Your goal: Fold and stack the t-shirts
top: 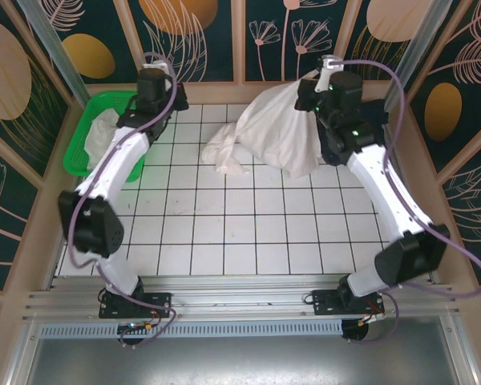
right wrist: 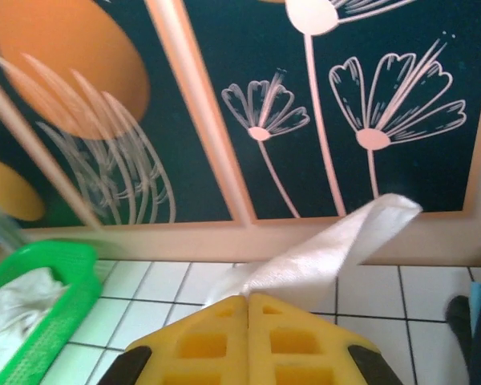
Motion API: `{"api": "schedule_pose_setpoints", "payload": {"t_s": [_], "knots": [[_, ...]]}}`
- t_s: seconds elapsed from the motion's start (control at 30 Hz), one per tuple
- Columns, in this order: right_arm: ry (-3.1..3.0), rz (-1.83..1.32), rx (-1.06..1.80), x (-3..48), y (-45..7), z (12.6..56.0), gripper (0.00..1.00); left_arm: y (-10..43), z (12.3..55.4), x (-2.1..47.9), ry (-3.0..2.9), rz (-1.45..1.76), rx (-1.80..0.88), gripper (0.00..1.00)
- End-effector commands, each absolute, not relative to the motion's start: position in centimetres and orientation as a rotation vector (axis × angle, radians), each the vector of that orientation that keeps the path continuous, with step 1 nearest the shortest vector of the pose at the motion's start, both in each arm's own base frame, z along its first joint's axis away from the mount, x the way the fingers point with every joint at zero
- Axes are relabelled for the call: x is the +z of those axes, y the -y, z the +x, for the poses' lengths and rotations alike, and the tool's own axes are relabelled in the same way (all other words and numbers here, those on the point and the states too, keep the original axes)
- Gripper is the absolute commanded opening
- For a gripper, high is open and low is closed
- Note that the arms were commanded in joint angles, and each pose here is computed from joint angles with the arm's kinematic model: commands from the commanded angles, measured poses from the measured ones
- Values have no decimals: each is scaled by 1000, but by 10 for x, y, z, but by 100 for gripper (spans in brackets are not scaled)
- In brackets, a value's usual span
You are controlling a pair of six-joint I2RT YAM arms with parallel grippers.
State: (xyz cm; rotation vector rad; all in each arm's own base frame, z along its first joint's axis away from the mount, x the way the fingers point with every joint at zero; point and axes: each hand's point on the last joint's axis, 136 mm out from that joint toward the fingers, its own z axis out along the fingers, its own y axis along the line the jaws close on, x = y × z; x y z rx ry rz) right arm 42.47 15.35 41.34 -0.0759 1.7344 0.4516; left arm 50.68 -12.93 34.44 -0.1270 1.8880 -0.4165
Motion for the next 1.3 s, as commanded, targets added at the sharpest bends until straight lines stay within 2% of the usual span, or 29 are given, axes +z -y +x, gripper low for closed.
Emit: {"api": "schedule_pose_setpoints", "payload": {"t_s": [0.0, 0.07, 0.17, 0.3, 0.4, 0.63, 0.87, 1.07, 1.13, 1.27], "knots": [[-1739, -102, 581, 375, -162, 383, 0, 149, 487, 276, -1962, -122, -575, 21], [-1733, -135, 674, 338, -171, 356, 0, 166, 480, 224, -2036, -107, -639, 25], [-1831, -16, 629, 275, -151, 336, 0, 201, 472, 149, -2204, -55, -735, 27], [-1952, 174, 411, 216, -101, 318, 0, 249, 455, 113, -2261, 76, -756, 38], [-1997, 195, 396, 194, -93, 305, 0, 272, 457, 95, -2294, 137, -749, 41], [-2097, 199, 388, 162, -93, 295, 2, 273, 493, 74, -2330, 125, -603, 43], [-2092, 156, 431, 160, -102, 296, 3, 279, 525, 50, -2375, 127, -522, 47], [-2108, 187, 383, 154, -94, 295, 5, 280, 532, 33, -2405, 130, -485, 53], [-2106, 185, 379, 154, -93, 295, 8, 278, 534, 28, -2419, 138, -462, 53], [-2113, 181, 367, 151, -92, 295, 12, 279, 542, 18, -2453, 147, -439, 38]]}}
